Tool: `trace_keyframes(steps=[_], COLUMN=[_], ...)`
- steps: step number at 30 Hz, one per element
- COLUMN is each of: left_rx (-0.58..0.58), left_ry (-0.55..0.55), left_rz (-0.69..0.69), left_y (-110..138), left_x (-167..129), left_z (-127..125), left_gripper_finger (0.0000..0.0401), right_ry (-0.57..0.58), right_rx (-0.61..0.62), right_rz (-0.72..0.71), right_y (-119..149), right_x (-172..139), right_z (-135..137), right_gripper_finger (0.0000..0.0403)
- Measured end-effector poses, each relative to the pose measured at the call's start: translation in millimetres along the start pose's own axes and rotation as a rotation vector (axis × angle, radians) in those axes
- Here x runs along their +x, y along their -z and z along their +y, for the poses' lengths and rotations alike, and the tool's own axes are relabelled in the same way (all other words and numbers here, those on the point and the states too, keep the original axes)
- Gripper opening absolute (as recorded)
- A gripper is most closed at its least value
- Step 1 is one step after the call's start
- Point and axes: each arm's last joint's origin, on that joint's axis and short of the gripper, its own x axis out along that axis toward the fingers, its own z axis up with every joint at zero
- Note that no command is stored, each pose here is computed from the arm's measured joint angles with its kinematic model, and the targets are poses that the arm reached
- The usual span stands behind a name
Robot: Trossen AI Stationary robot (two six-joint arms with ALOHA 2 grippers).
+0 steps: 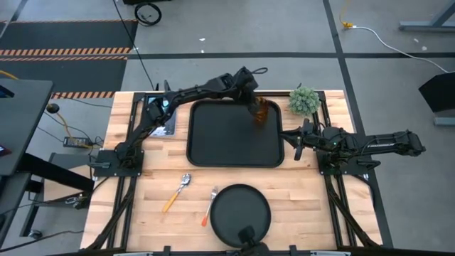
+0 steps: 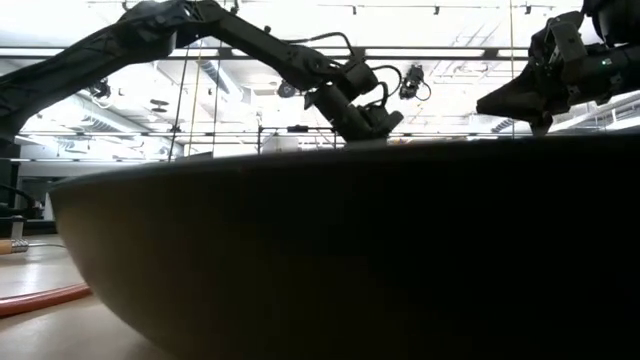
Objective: Pick and place plate/cup/fork/spoon on tray
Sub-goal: Put the orange cup on the black tray
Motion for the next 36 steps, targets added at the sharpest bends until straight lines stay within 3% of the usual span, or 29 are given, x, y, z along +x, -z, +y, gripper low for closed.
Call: trace_keyframes(steps=[11,19,24,30,36], left_rx=[0.048,0.066,0.17,0.303,0.288], left_ry=[-0.035,-0.083,-0.085,-0.086,-0.053], left_rz=[0.006,-0.045,-0.04,0.118,0.318], left_y=[3.5,-2.8,-21.3,-27.6,-1.8], left_x=[3.6,1.6,-23.8,-64.5,-48.4], left_z=[-9.5,-14.5,-19.9,-25.2,-27.7], left_gripper_finger=[0.0034,0.0132,0.0176,0.018,0.016], right_ry=[-0.003,-0.003,-0.002,-0.002,-0.003], right_rx=[0.009,0.01,0.019,0.025,0.026], right_rz=[0.003,0.003,0.003,0.005,0.002], right_y=[0.2,0.3,0.3,0.5,0.2], right_x=[0.0,0.0,0.0,0.0,0.0], right_z=[0.1,0.1,0.0,0.0,0.1], right_gripper_finger=[0.0064,0.0064,0.0064,0.0064,0.0064])
